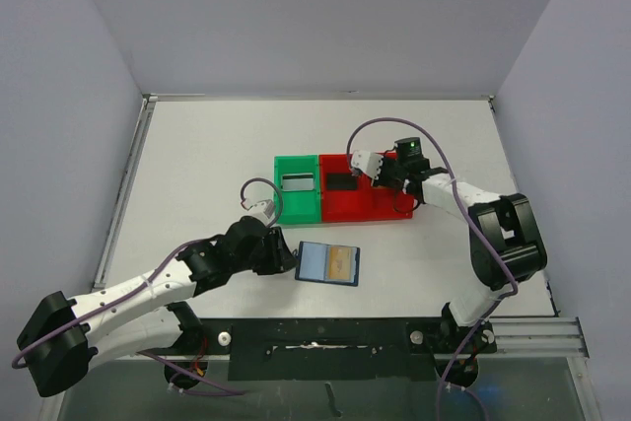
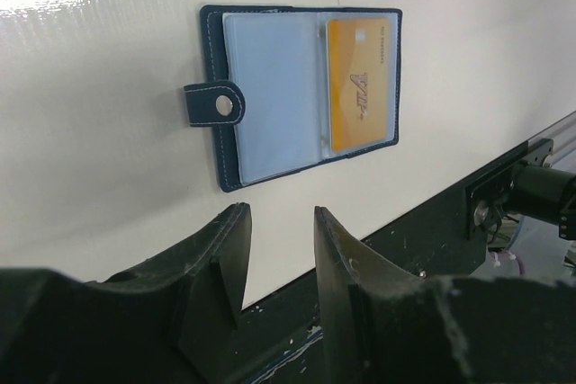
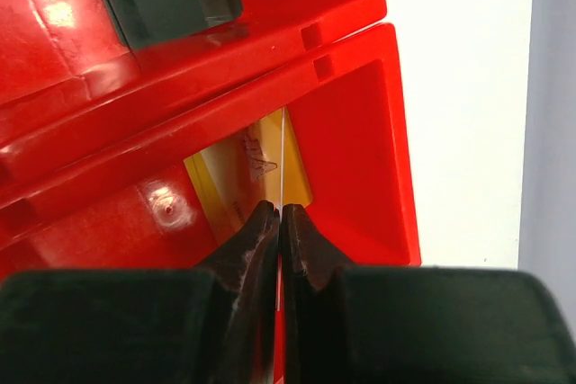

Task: Take the credit cards out of the card holder

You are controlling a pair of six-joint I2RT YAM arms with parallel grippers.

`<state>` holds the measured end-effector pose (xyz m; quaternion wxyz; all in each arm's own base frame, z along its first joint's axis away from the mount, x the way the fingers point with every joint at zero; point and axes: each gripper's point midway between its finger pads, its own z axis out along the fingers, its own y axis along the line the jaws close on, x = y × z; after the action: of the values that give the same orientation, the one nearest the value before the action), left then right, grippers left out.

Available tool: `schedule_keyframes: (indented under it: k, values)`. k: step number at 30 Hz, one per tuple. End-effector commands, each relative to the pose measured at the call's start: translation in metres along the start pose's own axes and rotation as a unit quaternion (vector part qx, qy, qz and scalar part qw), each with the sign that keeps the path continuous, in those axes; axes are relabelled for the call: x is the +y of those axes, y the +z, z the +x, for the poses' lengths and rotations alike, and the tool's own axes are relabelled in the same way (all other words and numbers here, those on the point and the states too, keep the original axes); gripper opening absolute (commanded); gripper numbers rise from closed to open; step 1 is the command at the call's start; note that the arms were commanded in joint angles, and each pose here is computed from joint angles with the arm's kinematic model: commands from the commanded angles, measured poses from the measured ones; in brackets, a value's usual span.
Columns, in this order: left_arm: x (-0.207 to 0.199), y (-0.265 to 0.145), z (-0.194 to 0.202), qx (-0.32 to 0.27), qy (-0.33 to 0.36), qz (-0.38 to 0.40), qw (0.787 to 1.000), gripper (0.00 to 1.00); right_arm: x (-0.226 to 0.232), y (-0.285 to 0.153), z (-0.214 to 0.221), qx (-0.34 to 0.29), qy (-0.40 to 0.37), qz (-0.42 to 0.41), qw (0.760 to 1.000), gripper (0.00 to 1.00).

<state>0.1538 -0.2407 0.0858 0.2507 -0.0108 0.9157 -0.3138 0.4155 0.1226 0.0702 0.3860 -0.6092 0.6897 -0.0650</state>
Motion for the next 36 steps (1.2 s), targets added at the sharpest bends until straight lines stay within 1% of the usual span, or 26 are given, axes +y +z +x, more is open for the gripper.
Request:
schedule_keyframes:
  k: [1, 6, 9, 11, 13, 14, 21, 28, 31, 33, 36]
  values:
    - [-0.025, -0.011, -0.018, -0.022, 0.001, 0.037, 0.999, 0.33, -0.039, 0.001, -0.015, -0.019, -0.037, 0.047, 0.998, 0.0]
    - [-0.025, -0.011, -0.018, -0.023, -0.001, 0.041, 0.999, 0.33, -0.032, 0.007, -0.016, -0.029, -0.058, 0.036, 0.997, 0.01]
    - [-0.029, -0.01, -0.019, -0.024, 0.0, 0.047, 0.999, 0.33, -0.025, 0.014, -0.009, -0.021, -0.062, 0.026, 0.998, 0.01]
    - [-0.03, -0.009, -0.019, -0.021, -0.001, 0.048, 0.999, 0.33, -0.023, 0.015, -0.008, -0.018, -0.062, 0.02, 0.998, 0.03]
    - [-0.032, -0.008, -0.019, -0.019, 0.001, 0.049, 0.999, 0.33, -0.022, 0.015, -0.007, -0.022, -0.056, 0.023, 0.998, 0.1]
    - [-0.033, -0.009, -0.019, -0.018, 0.001, 0.05, 0.999, 0.33, -0.021, 0.016, -0.007, -0.029, -0.052, 0.022, 0.998, 0.12]
    - [-0.034, -0.012, -0.021, -0.023, 0.002, 0.052, 0.998, 0.33, -0.015, 0.02, -0.005, -0.032, -0.058, 0.001, 0.998, 0.15]
    - [-0.031, -0.013, -0.019, -0.021, 0.001, 0.05, 0.999, 0.33, 0.003, 0.02, 0.0, -0.031, -0.051, -0.027, 0.998, 0.27]
    - [-0.031, -0.013, -0.018, -0.02, 0.001, 0.05, 0.999, 0.33, 0.004, 0.019, 0.003, -0.024, -0.045, -0.027, 0.998, 0.29]
    - [-0.03, -0.013, -0.017, -0.019, 0.0, 0.049, 0.999, 0.33, 0.003, 0.019, 0.004, -0.024, -0.041, -0.024, 0.999, 0.33]
    - [-0.031, -0.014, -0.017, -0.018, -0.001, 0.052, 0.998, 0.33, 0.002, 0.021, 0.006, -0.017, -0.034, -0.022, 0.999, 0.35]
